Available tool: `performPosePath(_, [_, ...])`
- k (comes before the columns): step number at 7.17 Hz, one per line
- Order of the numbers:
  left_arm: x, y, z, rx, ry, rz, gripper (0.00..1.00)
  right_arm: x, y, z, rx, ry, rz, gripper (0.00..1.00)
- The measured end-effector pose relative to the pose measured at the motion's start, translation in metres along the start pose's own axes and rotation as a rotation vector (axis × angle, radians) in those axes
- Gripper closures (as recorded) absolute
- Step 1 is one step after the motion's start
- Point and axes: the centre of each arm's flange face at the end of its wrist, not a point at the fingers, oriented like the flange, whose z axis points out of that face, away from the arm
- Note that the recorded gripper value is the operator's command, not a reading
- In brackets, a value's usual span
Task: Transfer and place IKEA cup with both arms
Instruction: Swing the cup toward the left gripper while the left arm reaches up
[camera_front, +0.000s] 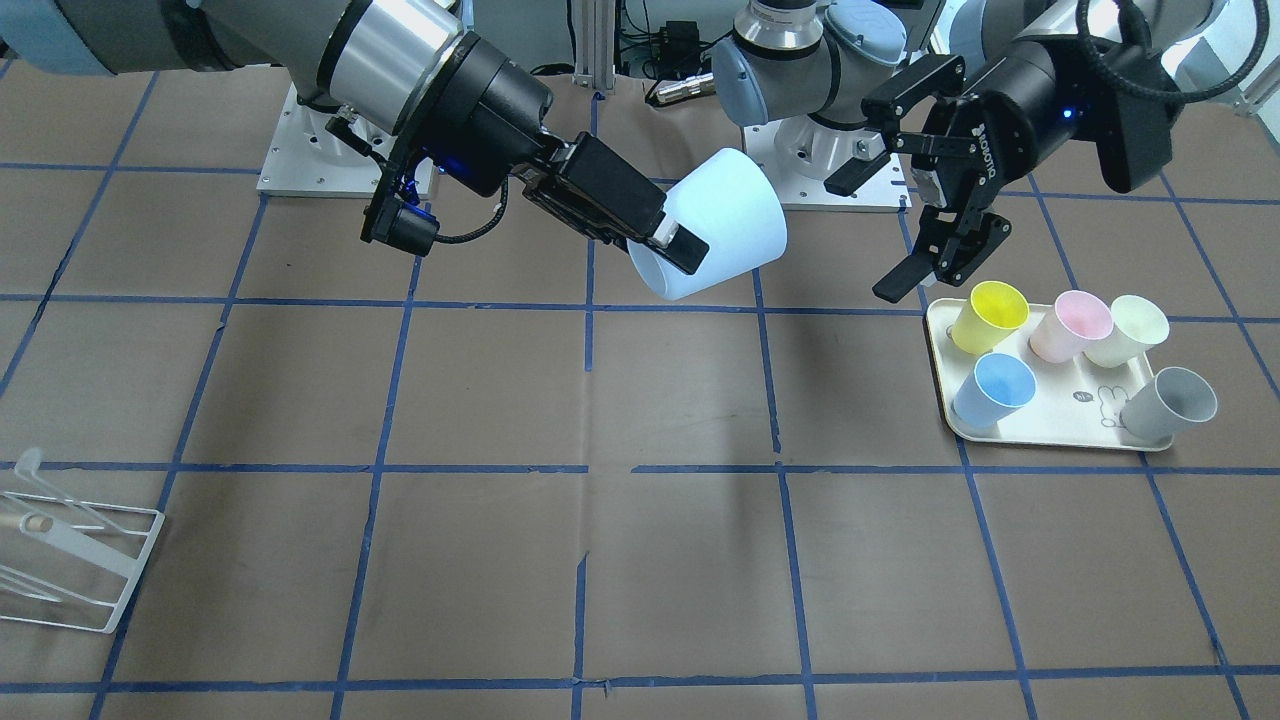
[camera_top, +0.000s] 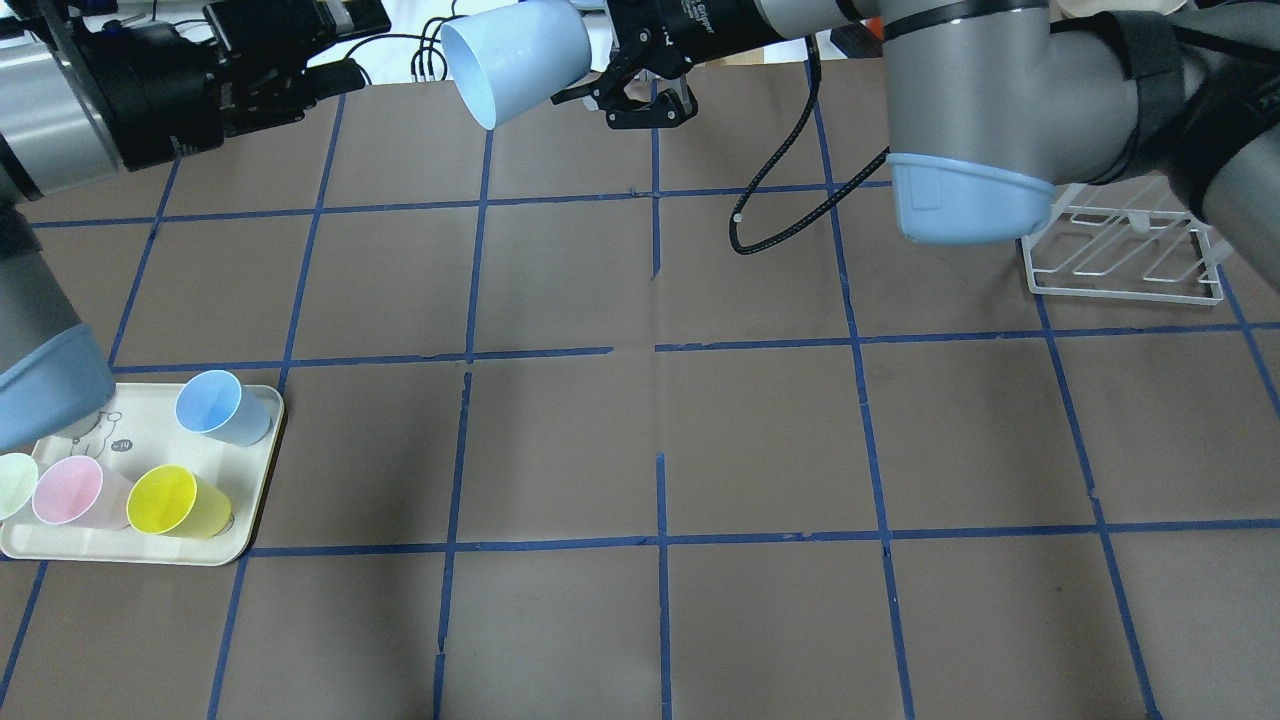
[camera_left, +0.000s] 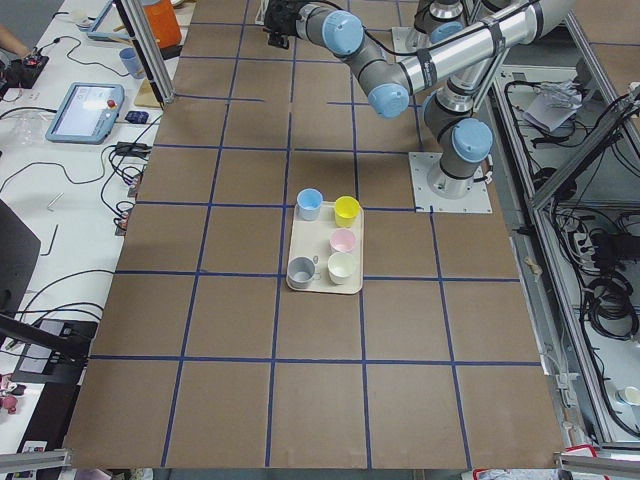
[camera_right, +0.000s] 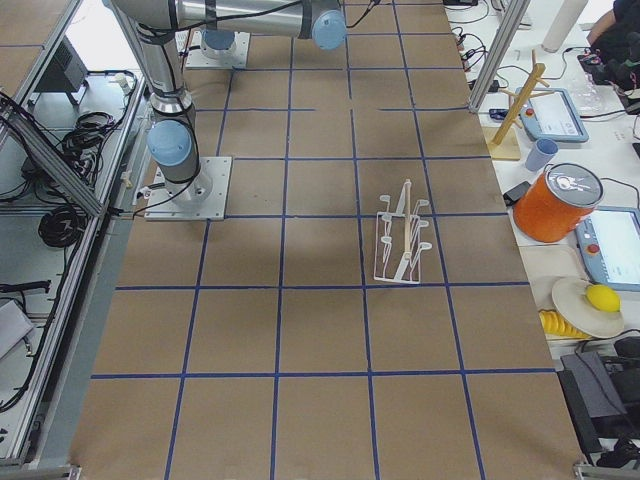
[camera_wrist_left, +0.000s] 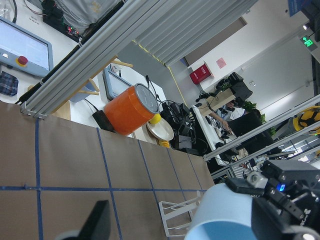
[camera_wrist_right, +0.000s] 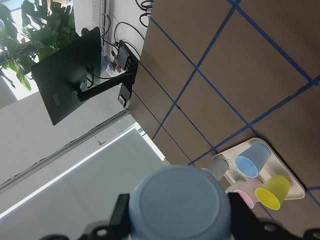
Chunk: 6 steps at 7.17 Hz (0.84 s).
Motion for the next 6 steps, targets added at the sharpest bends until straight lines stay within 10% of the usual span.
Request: performPosePath(6, [-0.0052, 0.0191, 0.0098, 0.012, 0.019, 0.064, 0.00, -0.0011, 0.0027, 0.0000, -0.003, -0.002, 0.008, 0.56])
